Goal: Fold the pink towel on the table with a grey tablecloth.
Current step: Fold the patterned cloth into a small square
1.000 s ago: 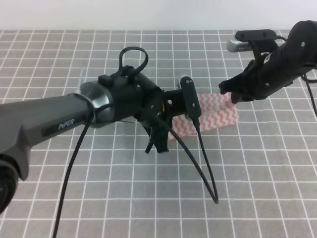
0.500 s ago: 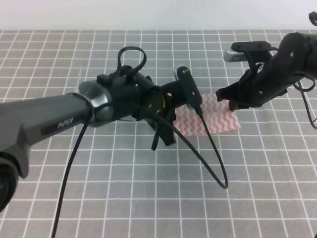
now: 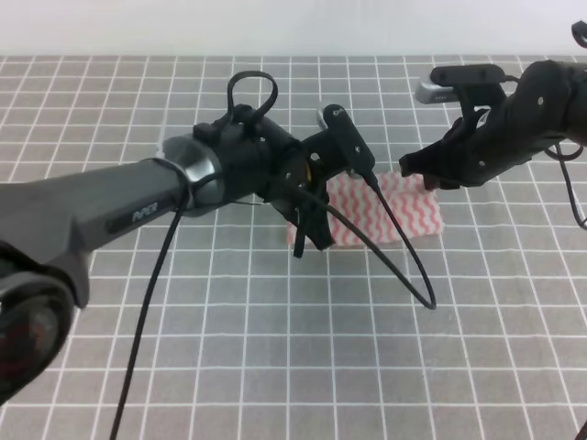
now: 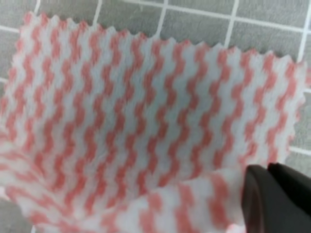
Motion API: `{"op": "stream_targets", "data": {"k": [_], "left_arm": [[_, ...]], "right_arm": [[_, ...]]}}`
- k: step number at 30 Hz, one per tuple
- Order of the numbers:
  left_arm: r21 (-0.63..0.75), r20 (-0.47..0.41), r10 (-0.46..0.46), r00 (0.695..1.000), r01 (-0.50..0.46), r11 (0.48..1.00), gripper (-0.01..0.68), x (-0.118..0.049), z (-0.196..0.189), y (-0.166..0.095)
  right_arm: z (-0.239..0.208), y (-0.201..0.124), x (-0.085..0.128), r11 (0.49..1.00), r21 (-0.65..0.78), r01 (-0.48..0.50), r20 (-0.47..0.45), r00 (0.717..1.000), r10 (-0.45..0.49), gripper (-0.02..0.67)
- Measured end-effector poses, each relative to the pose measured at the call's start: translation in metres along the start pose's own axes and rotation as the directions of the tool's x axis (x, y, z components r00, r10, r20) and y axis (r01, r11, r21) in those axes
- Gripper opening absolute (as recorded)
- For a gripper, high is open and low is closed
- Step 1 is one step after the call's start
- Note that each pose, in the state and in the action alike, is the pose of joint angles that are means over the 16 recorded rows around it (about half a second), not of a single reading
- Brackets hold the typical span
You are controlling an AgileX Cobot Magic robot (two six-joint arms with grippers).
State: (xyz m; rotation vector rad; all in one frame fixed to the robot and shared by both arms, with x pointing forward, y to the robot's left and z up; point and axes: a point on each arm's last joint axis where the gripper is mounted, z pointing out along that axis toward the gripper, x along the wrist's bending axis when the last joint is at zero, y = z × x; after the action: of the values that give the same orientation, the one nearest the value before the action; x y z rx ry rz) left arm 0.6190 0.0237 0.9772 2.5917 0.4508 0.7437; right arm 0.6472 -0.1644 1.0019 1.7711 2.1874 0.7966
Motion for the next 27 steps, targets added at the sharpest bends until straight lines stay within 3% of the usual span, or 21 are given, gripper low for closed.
{"op": "stream_targets", "data": {"k": [27], "left_arm": [[0.002,-0.013,-0.163,0.986,0.164,0.987,-0.003,0.010,0.011,-0.001]], "right_arm": [[0.011,0.006,-0.003,0.997,-0.080,0.004,0.014,1.000,-0.003,-0.017]]}}
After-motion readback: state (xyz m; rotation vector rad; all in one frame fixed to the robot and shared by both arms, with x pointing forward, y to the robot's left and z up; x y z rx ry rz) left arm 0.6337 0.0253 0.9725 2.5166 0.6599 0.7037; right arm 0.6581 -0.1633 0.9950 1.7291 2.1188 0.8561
